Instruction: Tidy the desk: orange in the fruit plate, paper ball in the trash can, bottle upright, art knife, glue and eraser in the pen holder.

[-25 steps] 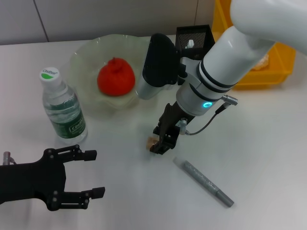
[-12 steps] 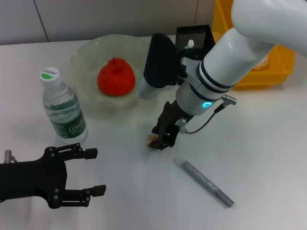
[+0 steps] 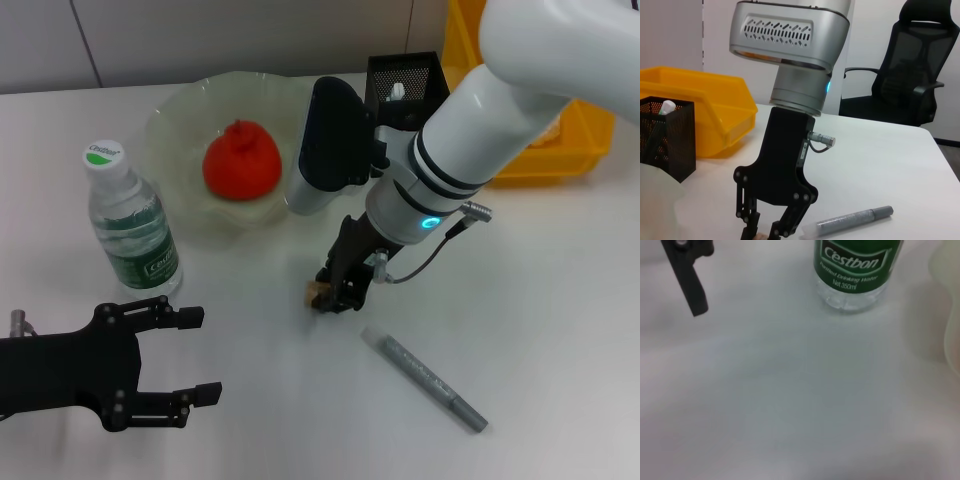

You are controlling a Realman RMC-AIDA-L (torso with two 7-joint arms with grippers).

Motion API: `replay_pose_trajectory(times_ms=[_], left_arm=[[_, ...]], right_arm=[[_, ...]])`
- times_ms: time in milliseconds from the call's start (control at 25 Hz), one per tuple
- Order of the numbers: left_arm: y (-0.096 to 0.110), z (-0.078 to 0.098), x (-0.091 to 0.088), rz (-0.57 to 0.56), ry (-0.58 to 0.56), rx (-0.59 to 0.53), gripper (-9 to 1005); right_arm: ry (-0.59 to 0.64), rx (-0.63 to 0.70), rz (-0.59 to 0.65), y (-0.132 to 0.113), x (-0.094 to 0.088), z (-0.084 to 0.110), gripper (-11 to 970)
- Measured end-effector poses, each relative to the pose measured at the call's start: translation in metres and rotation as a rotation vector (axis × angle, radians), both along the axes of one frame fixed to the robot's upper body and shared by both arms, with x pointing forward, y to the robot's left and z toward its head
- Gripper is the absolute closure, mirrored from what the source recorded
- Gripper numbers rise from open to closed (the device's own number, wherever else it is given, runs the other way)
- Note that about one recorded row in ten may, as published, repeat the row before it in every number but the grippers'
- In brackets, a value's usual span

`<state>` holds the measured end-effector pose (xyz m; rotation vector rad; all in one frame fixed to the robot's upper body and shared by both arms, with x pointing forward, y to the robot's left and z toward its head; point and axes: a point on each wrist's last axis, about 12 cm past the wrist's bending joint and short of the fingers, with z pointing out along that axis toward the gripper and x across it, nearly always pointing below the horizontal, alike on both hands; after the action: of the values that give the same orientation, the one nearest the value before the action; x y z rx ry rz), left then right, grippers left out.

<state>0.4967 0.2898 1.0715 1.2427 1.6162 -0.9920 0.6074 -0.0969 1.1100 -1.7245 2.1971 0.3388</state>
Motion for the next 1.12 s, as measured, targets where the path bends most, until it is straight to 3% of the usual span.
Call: replay_pose_trajectory(times_ms=[280,320,360,400,440,520,560,680,760,1120], left_arm=[[0.000,0.000,0.000,0.002,0.001,0.000,156],[0.000,0.000,0.000,0.003,0.001,0.001,156],[0.000,0.000,0.000,0.004,0.001,0.001,156],[0.001,0.000,0.000,0.004,0.002,0.001,156],[0.000,0.000,0.000,0.004,0.002,0.001,156],[0.001,0.000,0.000,0.003,0.002,0.001,156],[0.001,0.000,0.000,0.003,0.002,0.001,156],[0.000,0.000,0.000,0.003,0.002,0.002,156],[0.000,0.000,0.000,0.003,0.002,0.002,156],[0.000,0.000,0.001,-0.001,-0.002,0.001,156]], right_arm=[[-0.024,0.042,-0.011,-0.001,0.003,0.021,684],[-0.031,0.055,-0.021,-0.004,0.003,0.030,692],[-0.048,0.087,-0.054,-0.012,0.005,0.050,699],[-0.048,0.087,-0.054,-0.012,0.005,0.050,699],[-0.080,0.130,-0.096,-0.023,0.005,0.072,699],[-0.102,0.152,-0.120,-0.029,0.005,0.084,699],[-0.148,0.186,-0.177,-0.047,0.004,0.108,699],[-0.191,0.201,-0.224,-0.061,0.004,0.125,699],[-0.233,0.213,-0.306,-0.088,0.007,0.139,699],[-0.225,0.255,-0.481,-0.146,0.034,0.136,698]])
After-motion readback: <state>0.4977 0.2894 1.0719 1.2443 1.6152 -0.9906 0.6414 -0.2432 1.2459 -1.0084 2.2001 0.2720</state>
